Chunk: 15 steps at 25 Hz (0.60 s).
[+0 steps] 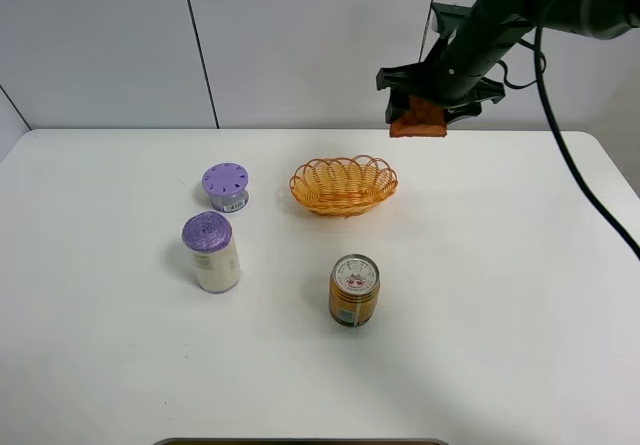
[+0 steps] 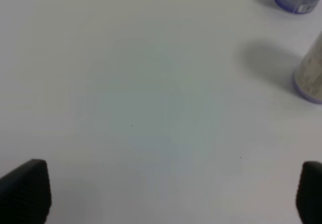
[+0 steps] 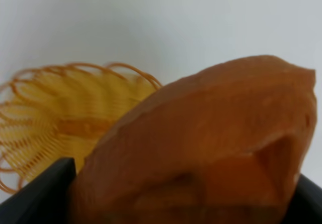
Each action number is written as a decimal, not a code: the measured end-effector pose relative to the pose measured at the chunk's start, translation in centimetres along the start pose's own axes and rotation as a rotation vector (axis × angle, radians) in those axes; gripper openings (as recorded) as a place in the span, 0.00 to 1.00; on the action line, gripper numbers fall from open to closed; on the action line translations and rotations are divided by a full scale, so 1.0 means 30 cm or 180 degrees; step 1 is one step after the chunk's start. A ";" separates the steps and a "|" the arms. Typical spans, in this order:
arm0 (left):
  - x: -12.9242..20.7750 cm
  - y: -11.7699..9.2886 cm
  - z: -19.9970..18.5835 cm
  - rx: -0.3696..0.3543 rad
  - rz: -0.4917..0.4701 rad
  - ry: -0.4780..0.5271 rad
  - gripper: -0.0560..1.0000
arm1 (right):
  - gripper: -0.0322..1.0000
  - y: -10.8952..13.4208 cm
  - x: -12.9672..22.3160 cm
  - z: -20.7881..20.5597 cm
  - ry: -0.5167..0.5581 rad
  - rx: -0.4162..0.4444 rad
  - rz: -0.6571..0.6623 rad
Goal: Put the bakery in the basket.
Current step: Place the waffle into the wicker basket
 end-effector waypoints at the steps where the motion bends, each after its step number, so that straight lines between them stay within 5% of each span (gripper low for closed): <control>1: 0.000 0.000 0.000 0.0000 0.0000 0.0000 0.99 | 0.71 0.023 0.001 0.024 0.0024 -0.0018 -0.0019; 9: 0.000 0.000 0.000 0.0000 0.0000 0.0000 0.99 | 0.71 0.167 0.060 0.219 0.0264 -0.0106 -0.0206; 15: 0.000 0.000 0.000 0.0000 0.0000 0.0000 0.99 | 0.71 0.180 0.152 0.343 0.0523 -0.0026 -0.0283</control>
Point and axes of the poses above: a point on each arm's last joint axis where the gripper is mounted, z pointing out along that axis toward the gripper, y along the wrist's bending axis when the last joint is at zero, x = y × z, the point moved 8 cm from there along z, pointing out along that axis toward the gripper, and after that the axes turned 8 degrees about z, right-handed, at the moved point
